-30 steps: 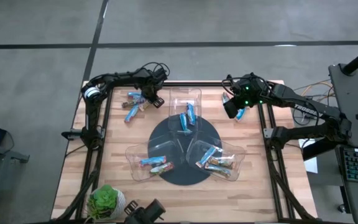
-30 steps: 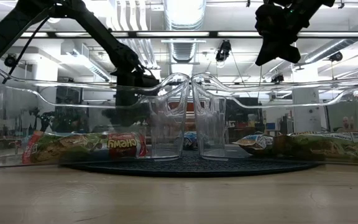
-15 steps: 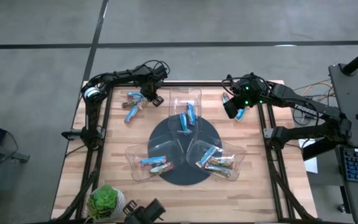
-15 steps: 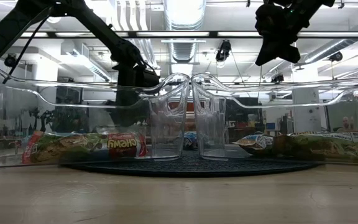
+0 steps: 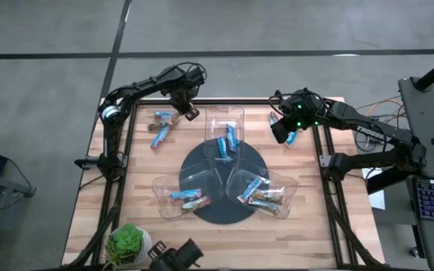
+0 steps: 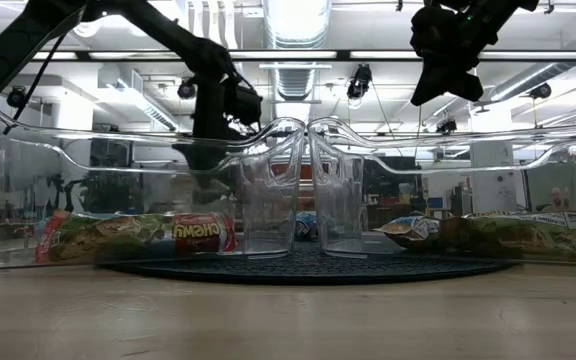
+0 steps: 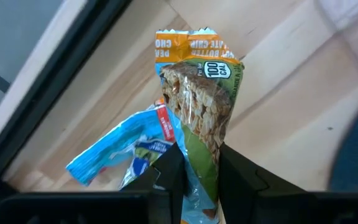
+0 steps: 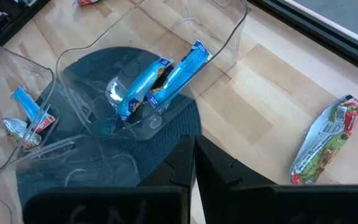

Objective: Pick and place Granola Bars by type
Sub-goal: Put the yellow granola bar into the right transparent bin

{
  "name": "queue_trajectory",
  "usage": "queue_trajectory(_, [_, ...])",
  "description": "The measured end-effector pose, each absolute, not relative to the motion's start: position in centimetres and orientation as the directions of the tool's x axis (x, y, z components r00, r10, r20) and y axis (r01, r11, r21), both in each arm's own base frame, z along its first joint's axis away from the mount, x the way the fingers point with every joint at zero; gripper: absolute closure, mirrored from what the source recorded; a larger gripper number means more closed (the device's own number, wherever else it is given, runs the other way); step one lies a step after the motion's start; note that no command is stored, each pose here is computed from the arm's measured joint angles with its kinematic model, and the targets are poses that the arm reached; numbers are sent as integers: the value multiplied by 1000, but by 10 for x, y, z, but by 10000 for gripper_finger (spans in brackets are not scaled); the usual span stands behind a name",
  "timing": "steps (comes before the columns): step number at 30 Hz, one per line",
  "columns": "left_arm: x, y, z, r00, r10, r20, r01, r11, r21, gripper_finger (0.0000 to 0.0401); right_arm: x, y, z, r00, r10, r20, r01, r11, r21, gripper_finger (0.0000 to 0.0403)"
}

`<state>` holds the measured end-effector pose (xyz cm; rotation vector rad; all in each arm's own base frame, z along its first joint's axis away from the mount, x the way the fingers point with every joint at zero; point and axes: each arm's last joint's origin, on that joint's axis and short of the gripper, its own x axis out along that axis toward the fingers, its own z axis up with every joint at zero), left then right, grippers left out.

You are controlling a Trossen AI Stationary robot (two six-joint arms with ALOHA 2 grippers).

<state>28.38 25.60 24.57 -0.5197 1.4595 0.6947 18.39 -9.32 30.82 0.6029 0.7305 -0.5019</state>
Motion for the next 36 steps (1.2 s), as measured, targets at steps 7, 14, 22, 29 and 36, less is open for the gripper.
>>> queue_trajectory(7, [291, 246, 280, 2, 97, -995, -691, 720, 69, 339, 184, -93, 308, 643, -211, -736, 602, 733, 316, 394])
queue_trajectory(14, [315, 220, 313, 120, 112, -986, -625, 781, 13, 339, 183, -92, 309, 653, -197, -731, 576, 756, 310, 394])
queue_trajectory(22, [340, 184, 350, 258, 156, -954, -533, 846, -5, 339, 165, -80, 326, 739, -144, -659, 459, 823, 335, 394])
queue_trajectory(29, [356, 148, 385, 405, 176, -897, -445, 895, -25, 339, 137, -65, 341, 786, -167, -596, 430, 840, 332, 395])
queue_trajectory(36, [376, 98, 415, 609, 65, -791, -261, 958, -122, 339, 123, -58, 344, 785, -167, -596, 432, 838, 334, 395])
